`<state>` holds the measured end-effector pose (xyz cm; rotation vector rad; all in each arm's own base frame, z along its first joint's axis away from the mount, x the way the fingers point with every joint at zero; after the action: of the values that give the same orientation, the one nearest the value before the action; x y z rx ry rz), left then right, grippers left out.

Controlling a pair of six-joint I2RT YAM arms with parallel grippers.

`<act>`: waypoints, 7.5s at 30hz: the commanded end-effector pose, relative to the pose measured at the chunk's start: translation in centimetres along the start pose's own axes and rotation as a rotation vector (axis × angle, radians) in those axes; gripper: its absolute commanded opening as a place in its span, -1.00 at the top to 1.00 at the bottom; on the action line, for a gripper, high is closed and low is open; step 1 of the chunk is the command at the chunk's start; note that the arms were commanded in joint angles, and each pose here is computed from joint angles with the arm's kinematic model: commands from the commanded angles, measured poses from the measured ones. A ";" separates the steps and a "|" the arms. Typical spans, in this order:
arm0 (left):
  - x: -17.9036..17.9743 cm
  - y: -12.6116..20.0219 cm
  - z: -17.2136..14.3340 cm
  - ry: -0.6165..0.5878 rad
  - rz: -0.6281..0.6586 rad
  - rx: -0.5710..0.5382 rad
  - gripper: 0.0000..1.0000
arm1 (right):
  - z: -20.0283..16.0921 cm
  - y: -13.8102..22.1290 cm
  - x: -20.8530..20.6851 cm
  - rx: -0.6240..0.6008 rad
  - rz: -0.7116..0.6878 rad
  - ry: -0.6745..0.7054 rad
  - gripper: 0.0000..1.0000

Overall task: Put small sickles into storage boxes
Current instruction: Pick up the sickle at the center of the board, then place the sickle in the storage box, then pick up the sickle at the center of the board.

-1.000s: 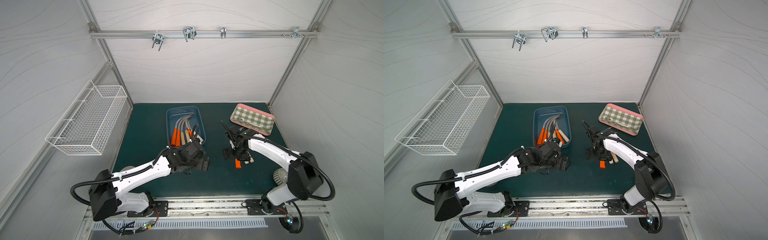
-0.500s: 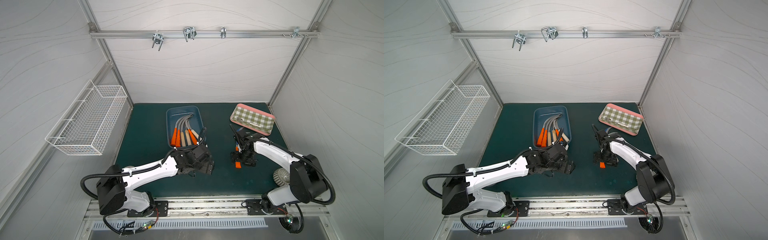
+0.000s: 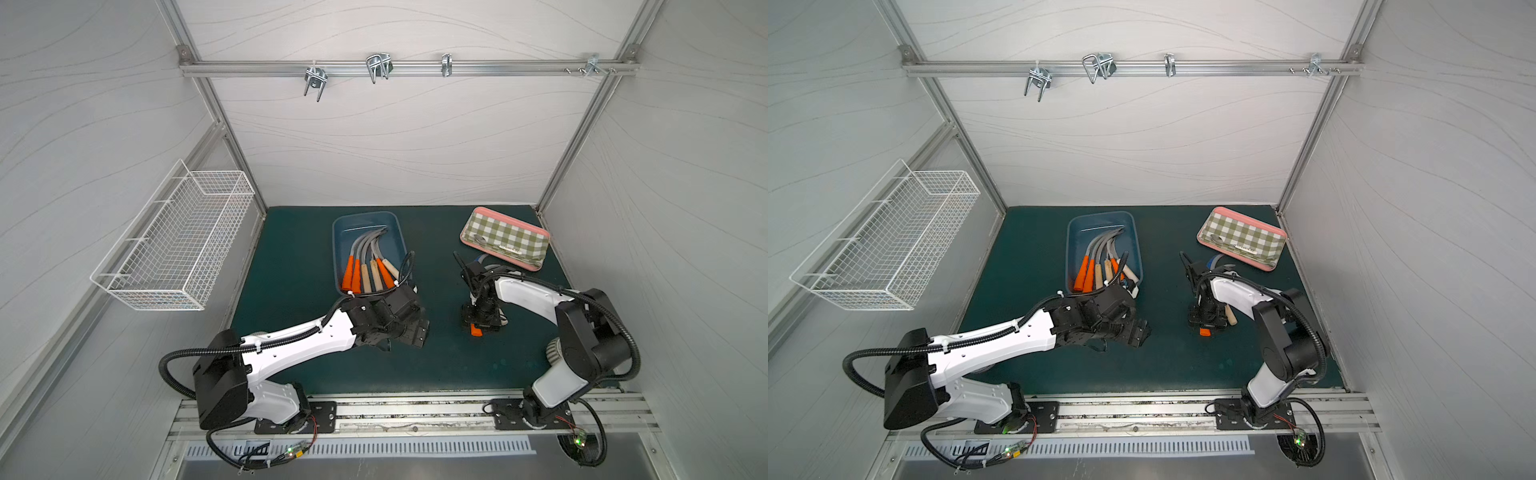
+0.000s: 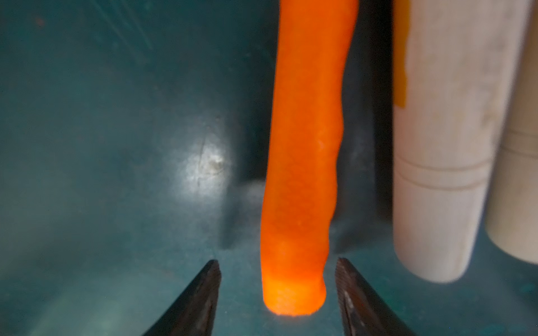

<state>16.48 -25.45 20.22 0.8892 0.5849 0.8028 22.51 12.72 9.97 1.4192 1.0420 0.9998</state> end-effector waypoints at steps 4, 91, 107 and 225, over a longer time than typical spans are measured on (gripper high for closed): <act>0.0 1.2 0.8 -0.022 0.025 -0.034 -0.98 | 1.1 -0.5 0.4 -0.016 -0.030 0.016 -0.10; 6.5 7.3 4.5 0.086 0.097 -0.135 -0.98 | 1.5 11.1 9.5 -0.147 0.154 0.284 0.47; 9.9 9.3 5.9 0.163 0.117 -0.151 -0.98 | 1.6 13.8 15.3 -0.176 0.228 0.371 0.46; 11.9 7.3 4.5 0.368 0.039 -0.133 -0.98 | 2.6 11.3 19.3 -0.092 0.355 0.416 -0.98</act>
<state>23.55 -13.96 26.43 0.6791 0.8552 1.0362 31.57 31.28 20.43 1.4052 1.0609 1.6325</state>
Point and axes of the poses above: each gripper's point midway between its finger pads, its own y axis back along the fingers, its own x axis along the line the jaws close on, z = x × y, the point moved 8 cm from there along y, back along the fingers, and after that the axes turned 13 degrees about -y, right-handed, at the moved point
